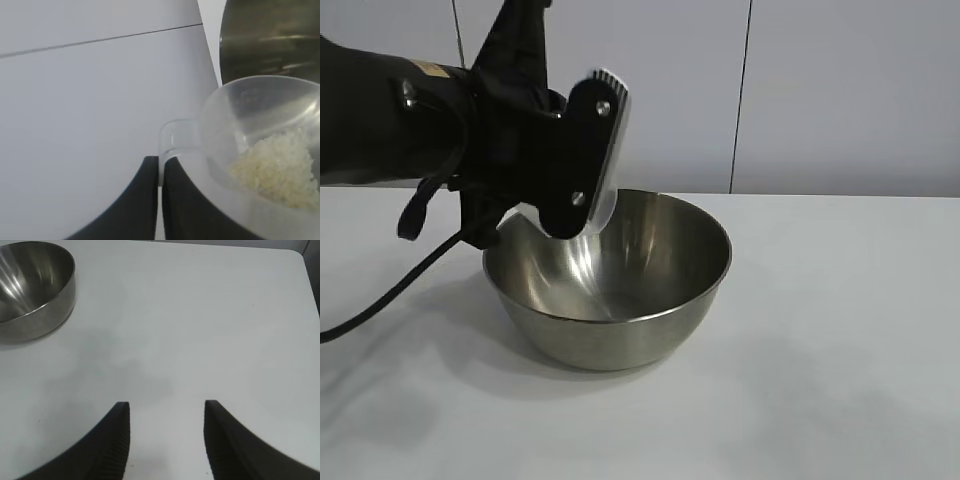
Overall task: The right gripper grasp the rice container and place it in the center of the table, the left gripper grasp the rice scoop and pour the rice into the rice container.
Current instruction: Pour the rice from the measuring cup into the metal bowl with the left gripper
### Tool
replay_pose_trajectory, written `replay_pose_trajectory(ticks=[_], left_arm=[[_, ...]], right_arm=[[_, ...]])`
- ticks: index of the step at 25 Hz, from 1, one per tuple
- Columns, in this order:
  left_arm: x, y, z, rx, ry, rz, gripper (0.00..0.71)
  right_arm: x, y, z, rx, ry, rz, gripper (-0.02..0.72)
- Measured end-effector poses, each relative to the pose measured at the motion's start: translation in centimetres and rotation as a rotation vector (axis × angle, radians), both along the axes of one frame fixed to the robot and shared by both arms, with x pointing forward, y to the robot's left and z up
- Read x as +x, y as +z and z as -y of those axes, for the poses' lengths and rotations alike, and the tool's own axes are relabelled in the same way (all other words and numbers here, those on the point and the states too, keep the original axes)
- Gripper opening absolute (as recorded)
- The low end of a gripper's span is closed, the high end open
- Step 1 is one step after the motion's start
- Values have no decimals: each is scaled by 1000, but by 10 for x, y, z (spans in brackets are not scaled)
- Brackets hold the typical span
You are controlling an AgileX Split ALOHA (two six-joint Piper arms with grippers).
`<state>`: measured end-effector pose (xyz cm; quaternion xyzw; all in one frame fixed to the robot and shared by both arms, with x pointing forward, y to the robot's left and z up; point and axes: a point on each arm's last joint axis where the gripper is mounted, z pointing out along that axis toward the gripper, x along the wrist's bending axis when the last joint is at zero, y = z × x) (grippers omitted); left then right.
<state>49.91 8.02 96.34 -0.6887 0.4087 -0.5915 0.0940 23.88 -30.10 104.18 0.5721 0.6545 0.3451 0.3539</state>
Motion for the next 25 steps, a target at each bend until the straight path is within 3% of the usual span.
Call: replay_pose_trajectory(ticks=[7,11,14,20,25], left_arm=[[4,5,-2,81,25,98,9],[6,7,-3,7,61,95,9],[10,15,-4,-275,163,48,9],[17,26,-16,-1074,474,-78,9],[20,29,-28,-1573,632,-176,9]], right_arm=[[0,0,0,0,0,0,314],[0,0,0,0,0,0,314],[0,0,0,0,0,0,314],[0,0,0,0,0,0,314],[0,0,0,0,0,0,314]])
